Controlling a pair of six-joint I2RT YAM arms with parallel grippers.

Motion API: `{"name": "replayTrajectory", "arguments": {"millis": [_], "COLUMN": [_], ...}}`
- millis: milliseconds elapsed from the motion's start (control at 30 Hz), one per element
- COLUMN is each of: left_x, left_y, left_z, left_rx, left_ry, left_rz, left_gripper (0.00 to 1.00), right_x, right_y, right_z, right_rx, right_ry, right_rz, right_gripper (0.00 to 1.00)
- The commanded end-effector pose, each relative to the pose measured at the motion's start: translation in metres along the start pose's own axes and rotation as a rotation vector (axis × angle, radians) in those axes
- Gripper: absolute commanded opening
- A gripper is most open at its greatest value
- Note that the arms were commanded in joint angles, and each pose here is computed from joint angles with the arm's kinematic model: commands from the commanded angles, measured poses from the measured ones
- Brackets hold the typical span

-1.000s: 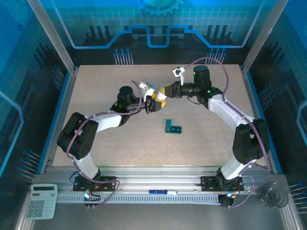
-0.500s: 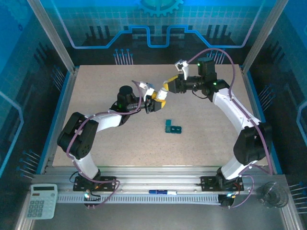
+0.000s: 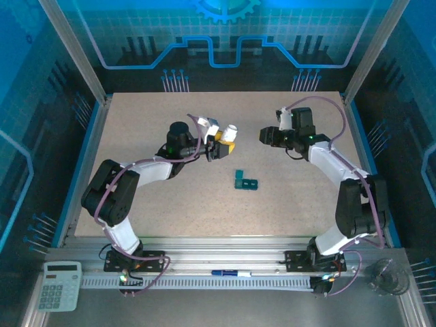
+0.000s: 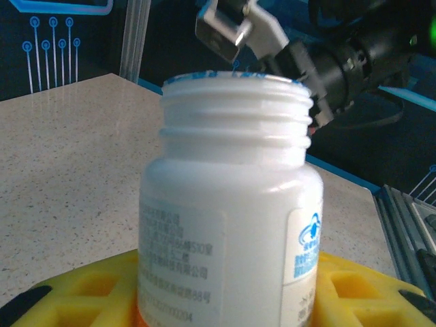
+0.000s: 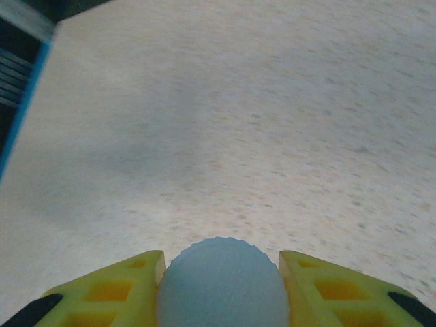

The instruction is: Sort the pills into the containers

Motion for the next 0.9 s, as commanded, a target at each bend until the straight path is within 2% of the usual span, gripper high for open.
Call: {"name": "replayTrajectory", "arguments": {"millis": [0,233,533,767,867], "left_x": [-0.015,-0.014,-0.009,-0.009,-0.009], "left_y": [0.001,0.002,0.001,0.001,0.001], "left_z": [0.005,0.004,0.012,0.013,0.013], "left_rx": [-0.014,-0.026,-0.064,-0.073,-0.077], "left_ry": [0.003,-0.007,0.009,0.012,0.011], "left_rz": [-0.021,-0.011,0.017,0.022,0.02], "left_gripper": [0.0,0.0,0.0,0.0,0.0], "right_x": [0.027,0.052,0.074,0.085,0.087], "right_y": [-0.016,-0.031,-0.046,-0.053,-0.055], "right_z": [-0.04,-0.072,-0.082,-0.082,-0.081], "right_rx": [0.222,0.408,0.502,0.513,0.504], "right_ry": [-0.071,-0.075,-0.074,-0.073,-0.068], "right_rz": [0.063,0.11,0.182,0.226,0.239], "right_gripper": [0.41,0.42,0.46,0.55,0.62]}}
Point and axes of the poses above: each hand's point on the last joint's axis, 136 mm out from that joint toward the fingers, its own y axis back along the fingers, its own z axis along the line the jaws close on, x = y × z, the point moved 2 cm from there along y, back along the fingers, and after that the axes turned 2 degrees about y, right-handed, at the moved point
